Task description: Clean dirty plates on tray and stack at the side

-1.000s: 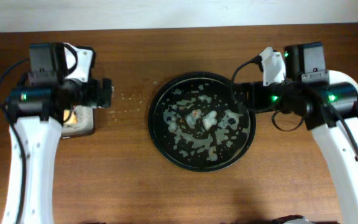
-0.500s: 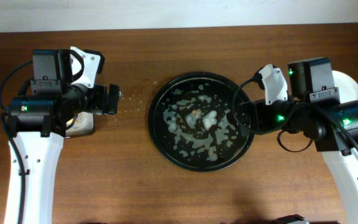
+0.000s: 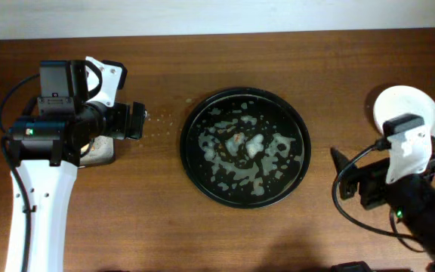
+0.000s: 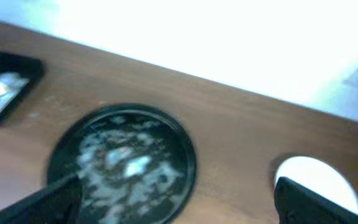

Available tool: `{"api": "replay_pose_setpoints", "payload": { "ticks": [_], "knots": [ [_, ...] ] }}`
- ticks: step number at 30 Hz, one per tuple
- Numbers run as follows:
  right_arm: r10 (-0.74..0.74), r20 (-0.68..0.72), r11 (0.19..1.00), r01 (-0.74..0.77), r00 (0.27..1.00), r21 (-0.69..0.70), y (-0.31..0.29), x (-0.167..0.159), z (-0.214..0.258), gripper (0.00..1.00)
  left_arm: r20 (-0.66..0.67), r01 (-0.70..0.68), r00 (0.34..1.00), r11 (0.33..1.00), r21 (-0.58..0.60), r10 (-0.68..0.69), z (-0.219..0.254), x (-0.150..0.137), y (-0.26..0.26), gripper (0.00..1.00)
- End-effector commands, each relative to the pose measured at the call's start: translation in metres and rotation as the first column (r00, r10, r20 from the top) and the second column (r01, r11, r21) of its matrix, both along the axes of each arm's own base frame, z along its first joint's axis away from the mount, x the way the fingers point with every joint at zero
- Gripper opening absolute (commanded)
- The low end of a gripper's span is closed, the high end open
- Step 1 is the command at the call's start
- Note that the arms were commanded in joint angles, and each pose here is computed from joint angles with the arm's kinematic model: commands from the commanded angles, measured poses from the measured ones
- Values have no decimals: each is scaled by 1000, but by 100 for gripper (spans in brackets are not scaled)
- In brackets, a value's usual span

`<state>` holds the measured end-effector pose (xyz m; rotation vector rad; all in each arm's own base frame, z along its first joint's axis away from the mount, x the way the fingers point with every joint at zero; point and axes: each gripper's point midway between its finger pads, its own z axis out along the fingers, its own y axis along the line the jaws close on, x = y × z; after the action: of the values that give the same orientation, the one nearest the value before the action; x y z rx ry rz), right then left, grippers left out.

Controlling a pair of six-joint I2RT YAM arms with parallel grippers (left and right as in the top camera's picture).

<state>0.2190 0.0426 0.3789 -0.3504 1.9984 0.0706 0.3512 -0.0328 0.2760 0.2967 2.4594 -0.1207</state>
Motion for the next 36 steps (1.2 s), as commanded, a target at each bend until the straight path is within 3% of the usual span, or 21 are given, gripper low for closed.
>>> {"api": "replay_pose_setpoints", "payload": {
  "ticks": [1, 7, 11, 16, 22, 26, 36],
  "knots": [
    [-108, 61, 993, 111, 992, -49, -24, 16, -45, 99, 12, 13, 1000, 1000, -10, -13, 5, 0, -3, 99],
    [-126, 147, 991, 130, 981, -20, -30, 5, -133, 99, 12, 13, 1000, 1000, -10, -13, 5, 0, -3, 99],
    [-125, 235, 991, 131, 964, -8, -30, 2, -165, 99, 12, 13, 1000, 1000, -10, -13, 5, 0, -3, 99],
    [-179, 257, 982, 154, 950, 114, -30, 10, -200, 99, 12, 13, 1000, 1000, -10, -13, 5, 0, -3, 99],
    [-204, 279, 971, 157, 938, 179, -30, 21, -223, 99, 12, 13, 1000, 1000, -10, -13, 5, 0, -3, 99],
    [-204, 346, 971, 145, 916, 189, -31, 27, -220, 99, 12, 13, 1000, 1000, -10, -13, 5, 0, -3, 99],
    [-204, 344, 971, 145, 916, 189, -31, 27, -220, 99, 12, 13, 1000, 1000, -10, -13, 5, 0, -3, 99]
  ]
}}
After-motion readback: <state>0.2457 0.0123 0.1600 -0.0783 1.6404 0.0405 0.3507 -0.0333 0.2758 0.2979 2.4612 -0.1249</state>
